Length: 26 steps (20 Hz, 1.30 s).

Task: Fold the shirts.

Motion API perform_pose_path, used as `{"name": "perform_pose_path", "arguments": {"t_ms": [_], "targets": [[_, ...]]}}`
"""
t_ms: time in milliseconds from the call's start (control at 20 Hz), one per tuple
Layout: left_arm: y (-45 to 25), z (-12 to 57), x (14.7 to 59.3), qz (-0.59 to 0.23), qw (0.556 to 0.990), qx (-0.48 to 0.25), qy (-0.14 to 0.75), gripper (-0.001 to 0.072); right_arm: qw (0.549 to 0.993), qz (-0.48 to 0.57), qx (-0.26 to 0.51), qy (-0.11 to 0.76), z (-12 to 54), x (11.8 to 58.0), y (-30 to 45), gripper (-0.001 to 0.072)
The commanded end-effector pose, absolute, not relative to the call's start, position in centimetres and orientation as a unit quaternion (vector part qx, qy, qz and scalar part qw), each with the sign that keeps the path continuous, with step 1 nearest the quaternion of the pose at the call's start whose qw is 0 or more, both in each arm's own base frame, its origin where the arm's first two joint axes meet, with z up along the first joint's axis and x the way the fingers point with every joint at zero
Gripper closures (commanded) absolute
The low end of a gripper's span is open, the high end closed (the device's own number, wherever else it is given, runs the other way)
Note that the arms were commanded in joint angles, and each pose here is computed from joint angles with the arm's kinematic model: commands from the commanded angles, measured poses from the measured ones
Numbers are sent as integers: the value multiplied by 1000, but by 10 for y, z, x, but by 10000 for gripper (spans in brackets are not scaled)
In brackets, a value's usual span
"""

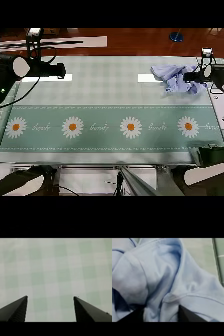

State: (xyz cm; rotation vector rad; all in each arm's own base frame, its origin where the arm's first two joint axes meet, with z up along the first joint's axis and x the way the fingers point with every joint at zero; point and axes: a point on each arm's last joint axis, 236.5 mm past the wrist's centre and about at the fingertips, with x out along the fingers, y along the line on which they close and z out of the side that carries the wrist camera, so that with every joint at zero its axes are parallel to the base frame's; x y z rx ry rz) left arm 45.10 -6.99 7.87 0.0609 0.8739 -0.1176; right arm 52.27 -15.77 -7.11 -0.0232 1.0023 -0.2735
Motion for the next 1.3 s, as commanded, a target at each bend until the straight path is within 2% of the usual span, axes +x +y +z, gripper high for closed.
{"name": "perform_pose_path", "arguments": {"t_ms": [0,50,250,400,500,700,850,1050,1250], "targets": [[-70,79,451,-57,904,30,424,-13,867,-127,0,483,-89,526,-155,529],[-70,79,451,-57,904,30,424,-13,867,-127,4,483,-89,526,-154,678],[-70,81,451,-57,905,30,421,-13,889,-132,-7,438,-36,533,-157,679],[-79,117,459,-67,920,29,385,-13,934,-141,-27,327,78,539,-158,679],[-91,161,466,-79,936,28,341,-13,962,-144,-24,232,171,527,-150,679],[-117,269,460,-110,966,21,233,-13,991,-121,32,36,343,461,-115,679],[-130,335,428,-134,974,17,179,-13,990,-94,68,-77,433,393,-88,679],[-128,374,372,-152,973,17,172,-13,980,-60,100,-159,493,321,-60,679],[-110,385,321,-153,971,17,184,-13,977,-39,120,-174,506,295,-46,679]]}}
